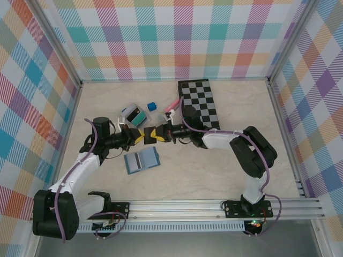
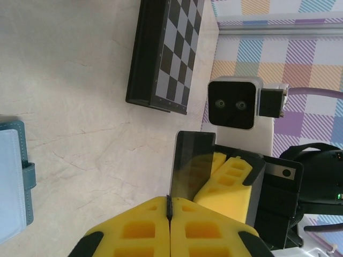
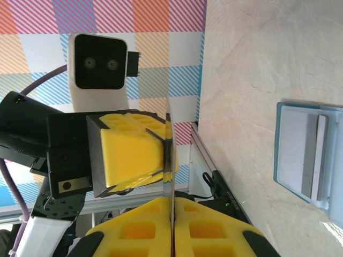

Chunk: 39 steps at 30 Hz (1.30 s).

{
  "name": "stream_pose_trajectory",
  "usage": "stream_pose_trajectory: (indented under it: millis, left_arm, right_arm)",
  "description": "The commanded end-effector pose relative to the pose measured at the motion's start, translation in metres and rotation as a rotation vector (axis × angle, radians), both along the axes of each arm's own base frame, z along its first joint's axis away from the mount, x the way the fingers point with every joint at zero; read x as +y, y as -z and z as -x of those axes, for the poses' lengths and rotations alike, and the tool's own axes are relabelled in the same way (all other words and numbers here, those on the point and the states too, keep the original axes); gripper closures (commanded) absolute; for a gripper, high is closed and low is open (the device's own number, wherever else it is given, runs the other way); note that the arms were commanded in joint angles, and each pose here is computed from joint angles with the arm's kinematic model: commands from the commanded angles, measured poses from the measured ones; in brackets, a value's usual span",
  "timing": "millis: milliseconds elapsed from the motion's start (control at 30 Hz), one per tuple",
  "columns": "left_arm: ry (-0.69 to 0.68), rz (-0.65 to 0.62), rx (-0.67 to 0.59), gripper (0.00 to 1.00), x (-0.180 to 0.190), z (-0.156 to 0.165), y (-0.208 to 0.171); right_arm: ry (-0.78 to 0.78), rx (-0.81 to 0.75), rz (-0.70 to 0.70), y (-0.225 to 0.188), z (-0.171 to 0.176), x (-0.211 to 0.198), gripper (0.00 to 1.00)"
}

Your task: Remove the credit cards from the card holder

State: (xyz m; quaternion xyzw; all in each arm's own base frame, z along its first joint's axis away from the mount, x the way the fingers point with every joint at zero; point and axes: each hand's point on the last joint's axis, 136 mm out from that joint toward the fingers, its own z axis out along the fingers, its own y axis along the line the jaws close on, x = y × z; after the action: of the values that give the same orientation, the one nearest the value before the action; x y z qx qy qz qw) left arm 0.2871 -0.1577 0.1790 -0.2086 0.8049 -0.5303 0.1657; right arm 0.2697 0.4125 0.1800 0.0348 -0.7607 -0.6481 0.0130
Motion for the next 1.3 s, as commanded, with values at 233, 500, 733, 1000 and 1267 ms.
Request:
stream_pose_trajectory:
  millis: [233, 500, 733, 1000, 1267]
  left_arm:
    - [0.05, 0.074, -0.1, 0.78, -0.006, 0.001, -0.029]
    - [0.054, 0.072, -0.108, 0.84, -0.007, -0.001, -0.028]
    - [0.013, -0.087, -0.114, 1.0, 0.007, -0.008, -0.022]
    - [-0.018, -0.507, -0.159, 1.0, 0.048, -0.031, -0.015]
    - [-0.009, -0.818, -0.416, 1.0, 0.074, -0.077, -0.058]
  right_arm:
    - [-0.053, -0.022, -0.082, -0.023, 0.006, 0.013, 0.94]
    - [-0.063, -0.009, -0.101, -0.028, 0.007, 0.016, 0.92]
    - [-0.004, -0.051, 0.084, -0.007, 0.006, -0.006, 0.53]
    - [0.161, -0.144, 0.381, 0.019, -0.016, -0.068, 0.09]
    - [0.249, -0.242, 0.565, 0.031, -0.032, -0.11, 0.0]
